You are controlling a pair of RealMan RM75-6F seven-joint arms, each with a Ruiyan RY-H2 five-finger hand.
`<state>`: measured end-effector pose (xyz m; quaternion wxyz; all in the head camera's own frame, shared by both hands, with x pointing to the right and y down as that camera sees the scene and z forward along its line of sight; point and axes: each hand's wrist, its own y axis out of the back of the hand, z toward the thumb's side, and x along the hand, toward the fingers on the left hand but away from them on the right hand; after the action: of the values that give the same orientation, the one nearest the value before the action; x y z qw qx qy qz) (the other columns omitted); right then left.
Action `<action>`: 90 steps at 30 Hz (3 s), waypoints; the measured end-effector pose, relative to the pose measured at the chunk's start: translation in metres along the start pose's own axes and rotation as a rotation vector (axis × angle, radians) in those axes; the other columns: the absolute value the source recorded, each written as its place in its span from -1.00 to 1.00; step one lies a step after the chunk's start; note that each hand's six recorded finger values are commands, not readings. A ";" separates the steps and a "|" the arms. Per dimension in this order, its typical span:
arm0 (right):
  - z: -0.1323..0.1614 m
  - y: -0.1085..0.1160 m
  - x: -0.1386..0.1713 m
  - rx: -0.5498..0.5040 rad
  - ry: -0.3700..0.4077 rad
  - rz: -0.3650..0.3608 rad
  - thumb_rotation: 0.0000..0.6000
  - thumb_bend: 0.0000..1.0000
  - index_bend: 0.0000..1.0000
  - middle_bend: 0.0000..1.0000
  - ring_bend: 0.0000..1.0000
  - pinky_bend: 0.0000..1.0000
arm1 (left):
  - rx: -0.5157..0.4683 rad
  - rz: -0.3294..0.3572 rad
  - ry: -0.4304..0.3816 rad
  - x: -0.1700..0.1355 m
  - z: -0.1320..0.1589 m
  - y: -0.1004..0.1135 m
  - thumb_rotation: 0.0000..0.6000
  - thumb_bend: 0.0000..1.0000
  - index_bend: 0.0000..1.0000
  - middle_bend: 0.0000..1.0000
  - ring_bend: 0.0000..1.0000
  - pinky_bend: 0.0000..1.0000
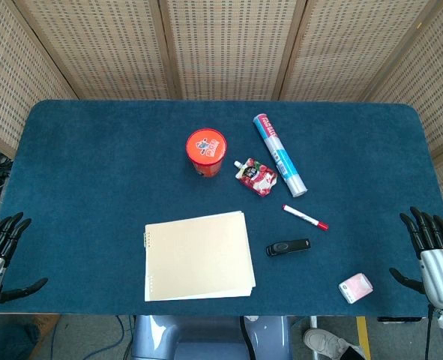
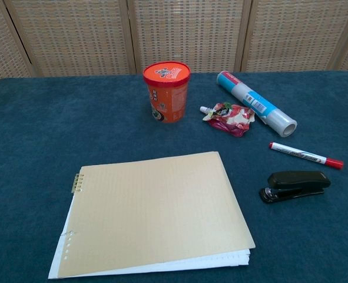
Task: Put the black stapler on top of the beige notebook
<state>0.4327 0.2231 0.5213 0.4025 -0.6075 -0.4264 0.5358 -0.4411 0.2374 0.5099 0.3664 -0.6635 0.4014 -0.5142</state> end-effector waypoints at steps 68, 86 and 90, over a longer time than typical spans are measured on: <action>0.154 -0.188 -0.105 0.025 0.379 0.403 1.00 0.24 0.16 0.27 0.14 -0.01 | 0.066 -0.082 0.100 0.030 -0.011 -0.032 1.00 -1.00 -1.00 -1.00 -1.00 -1.00; 0.277 -0.120 -0.146 -0.032 0.565 0.253 1.00 0.22 0.19 0.28 0.15 -0.01 | 0.016 -0.092 0.128 0.036 -0.022 -0.027 1.00 -1.00 -1.00 -1.00 -1.00 -1.00; 0.316 -0.128 -0.151 0.000 0.632 0.232 1.00 0.22 0.20 0.28 0.15 -0.02 | 0.007 -0.098 0.135 0.038 -0.026 -0.027 1.00 -1.00 -1.00 -1.00 -1.00 -1.00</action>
<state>0.0977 0.1300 0.6564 0.4509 -0.7881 -0.2087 0.3633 -0.4562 0.2122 0.5537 0.3150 -0.6449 0.3904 -0.5766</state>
